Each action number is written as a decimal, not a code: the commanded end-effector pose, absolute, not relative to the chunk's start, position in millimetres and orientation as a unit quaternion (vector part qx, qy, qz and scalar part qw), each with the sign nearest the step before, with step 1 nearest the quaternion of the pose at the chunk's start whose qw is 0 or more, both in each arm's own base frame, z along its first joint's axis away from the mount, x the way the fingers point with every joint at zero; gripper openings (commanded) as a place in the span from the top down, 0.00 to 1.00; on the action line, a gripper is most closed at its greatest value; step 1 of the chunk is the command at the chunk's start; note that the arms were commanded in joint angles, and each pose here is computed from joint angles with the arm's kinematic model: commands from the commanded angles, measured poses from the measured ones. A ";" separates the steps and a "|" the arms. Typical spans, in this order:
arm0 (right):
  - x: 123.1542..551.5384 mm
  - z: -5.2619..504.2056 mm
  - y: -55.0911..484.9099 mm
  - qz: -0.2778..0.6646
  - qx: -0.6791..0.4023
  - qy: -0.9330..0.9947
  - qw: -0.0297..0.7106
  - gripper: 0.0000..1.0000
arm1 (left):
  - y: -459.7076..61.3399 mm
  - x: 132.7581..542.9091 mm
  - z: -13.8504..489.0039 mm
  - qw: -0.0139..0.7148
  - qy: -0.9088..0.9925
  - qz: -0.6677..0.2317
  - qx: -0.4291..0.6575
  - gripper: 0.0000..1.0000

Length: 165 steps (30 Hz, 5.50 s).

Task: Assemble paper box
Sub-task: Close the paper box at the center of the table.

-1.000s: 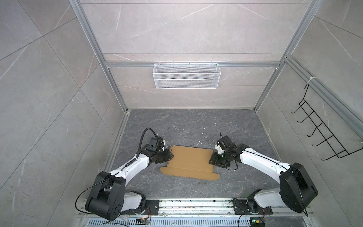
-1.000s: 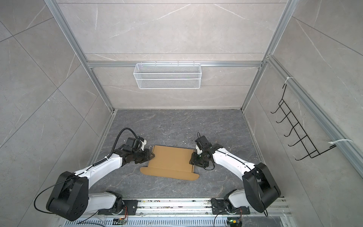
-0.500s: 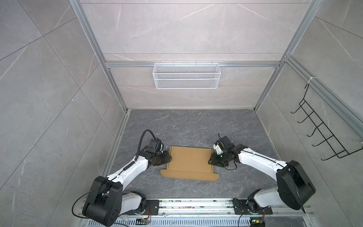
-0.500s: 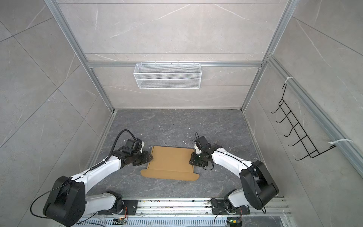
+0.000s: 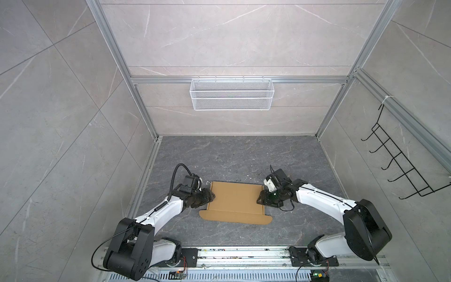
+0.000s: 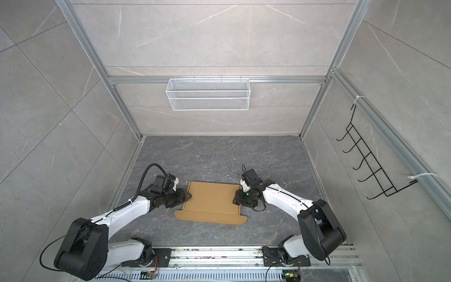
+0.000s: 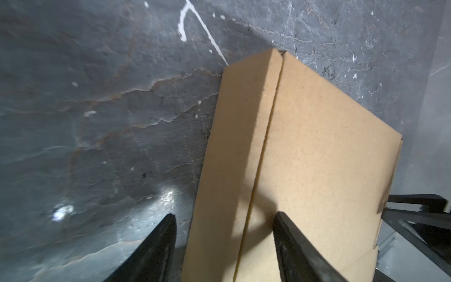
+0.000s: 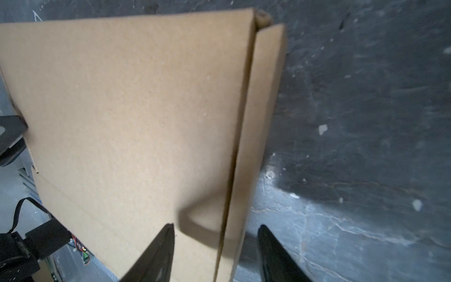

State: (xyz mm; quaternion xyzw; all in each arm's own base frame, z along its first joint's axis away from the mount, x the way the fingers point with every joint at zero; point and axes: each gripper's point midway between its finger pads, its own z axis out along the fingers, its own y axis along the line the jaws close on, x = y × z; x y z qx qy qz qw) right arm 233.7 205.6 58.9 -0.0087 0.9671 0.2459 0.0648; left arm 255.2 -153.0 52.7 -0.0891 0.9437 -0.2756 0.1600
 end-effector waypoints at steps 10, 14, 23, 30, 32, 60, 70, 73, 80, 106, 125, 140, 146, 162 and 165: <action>272.0 80.2 238.0 0.290 -0.006 0.954 0.083 0.55 | -176.3 293.4 88.3 0.213 0.920 -0.323 -0.061 0.47; 289.4 83.5 235.0 0.270 -0.017 0.958 0.095 0.49 | -170.7 306.5 85.5 0.212 0.929 -0.298 -0.062 0.43; 272.3 88.9 179.2 0.164 -0.024 0.980 0.113 0.31 | -132.1 285.5 85.1 0.227 0.927 -0.276 -0.110 0.25; 236.8 102.6 181.9 0.138 -0.001 0.983 0.124 0.34 | -130.7 277.8 84.8 0.222 0.928 -0.276 -0.113 0.24; 231.6 107.4 181.0 0.116 -0.005 0.984 0.138 0.34 | -127.8 278.0 89.9 0.232 0.927 -0.270 -0.114 0.24; 220.8 78.7 227.0 0.052 -0.083 0.989 0.113 0.31 | -137.1 282.2 64.7 0.214 0.939 -0.255 -0.091 0.27; 217.6 60.9 236.5 0.073 -0.070 0.990 0.098 0.32 | -137.2 278.0 57.5 0.206 0.939 -0.257 -0.095 0.30; 217.2 59.3 239.5 0.082 -0.067 0.990 0.097 0.33 | -138.7 277.6 55.9 0.204 0.939 -0.261 -0.097 0.31; 215.0 52.3 243.7 0.095 -0.065 0.989 0.089 0.34 | -139.1 276.8 53.7 0.202 0.938 -0.262 -0.098 0.32; 227.4 74.4 232.3 0.139 -0.060 0.984 0.095 0.37 | -129.4 279.6 75.6 0.228 0.937 -0.242 -0.104 0.31; 238.8 86.6 236.9 0.164 -0.064 0.981 0.083 0.33 | -96.5 225.2 100.1 0.196 0.956 -0.161 -0.147 0.23; 231.4 76.0 231.2 0.156 -0.062 0.983 0.075 0.33 | -134.1 220.6 85.7 0.164 0.971 -0.152 -0.084 0.27; 231.3 71.8 232.5 0.159 -0.058 0.983 0.072 0.34 | -139.9 227.0 81.4 0.168 0.969 -0.159 -0.081 0.28; 229.8 66.6 240.8 0.183 -0.049 0.980 0.065 0.37 | -161.3 235.6 75.5 0.168 0.958 -0.214 -0.085 0.32; 229.8 66.9 241.6 0.186 -0.048 0.979 0.065 0.39 | -164.0 235.5 74.0 0.164 0.958 -0.220 -0.084 0.32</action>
